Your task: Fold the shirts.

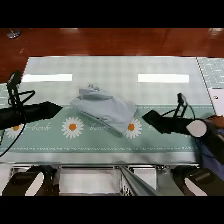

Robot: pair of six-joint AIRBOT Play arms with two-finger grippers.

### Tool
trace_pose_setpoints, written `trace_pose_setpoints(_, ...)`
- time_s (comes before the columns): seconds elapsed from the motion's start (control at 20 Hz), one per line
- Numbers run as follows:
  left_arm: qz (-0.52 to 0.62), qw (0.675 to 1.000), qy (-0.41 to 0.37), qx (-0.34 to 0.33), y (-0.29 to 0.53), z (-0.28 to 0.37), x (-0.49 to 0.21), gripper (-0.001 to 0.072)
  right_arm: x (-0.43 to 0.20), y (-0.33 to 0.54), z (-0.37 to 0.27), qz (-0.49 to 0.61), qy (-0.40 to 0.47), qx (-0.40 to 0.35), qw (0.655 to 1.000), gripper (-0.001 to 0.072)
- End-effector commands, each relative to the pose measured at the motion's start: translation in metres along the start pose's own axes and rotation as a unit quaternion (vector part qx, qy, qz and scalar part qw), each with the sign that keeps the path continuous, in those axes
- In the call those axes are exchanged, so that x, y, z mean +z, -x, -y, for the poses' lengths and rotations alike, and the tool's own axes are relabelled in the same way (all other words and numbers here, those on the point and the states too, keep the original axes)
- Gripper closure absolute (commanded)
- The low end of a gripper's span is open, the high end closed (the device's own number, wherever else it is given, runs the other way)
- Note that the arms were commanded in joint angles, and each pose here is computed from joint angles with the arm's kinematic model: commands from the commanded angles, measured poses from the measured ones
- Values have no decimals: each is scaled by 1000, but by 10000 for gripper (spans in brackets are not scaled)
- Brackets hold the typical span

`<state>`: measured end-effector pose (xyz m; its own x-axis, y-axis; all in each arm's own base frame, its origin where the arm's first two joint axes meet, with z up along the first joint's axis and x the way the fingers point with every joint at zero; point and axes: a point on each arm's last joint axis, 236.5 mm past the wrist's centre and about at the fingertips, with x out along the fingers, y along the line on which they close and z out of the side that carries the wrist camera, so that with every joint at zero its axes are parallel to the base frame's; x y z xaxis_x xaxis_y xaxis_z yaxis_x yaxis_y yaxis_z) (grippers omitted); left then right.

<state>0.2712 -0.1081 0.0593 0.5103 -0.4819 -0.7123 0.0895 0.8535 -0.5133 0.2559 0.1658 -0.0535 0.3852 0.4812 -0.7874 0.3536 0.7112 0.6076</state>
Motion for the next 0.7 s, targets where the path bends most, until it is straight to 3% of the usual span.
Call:
trace_pose_setpoints(0.0, -18, 1000, 10, 3, -8, -8, -15, 682, -27, -42, 7, -40, -37, 20, 998, 92)
trace_pose_setpoints(0.35, -22, 1000, 12, 2, -9, -8, -17, 681, -26, -98, -61, -127, 10, 67, 990, 119)
trace_pose_setpoints(0.4, -22, 1000, 13, 2, -9, -8, -17, 682, -24, -102, -70, -136, 19, 73, 988, 249)
trace_pose_setpoints(0.45, -22, 1000, 12, 2, -9, -8, -17, 682, -23, -105, -80, -145, 35, 81, 986, 431)
trace_pose_setpoints(0.5, -22, 1000, 12, 2, -9, -8, -17, 681, -22, -104, -93, -155, 77, 95, 980, 701)
trace_pose_setpoints(0.65, -22, 1000, 12, 2, -9, -8, -17, 681, 11, -81, -141, -149, 172, 113, 967, 696)
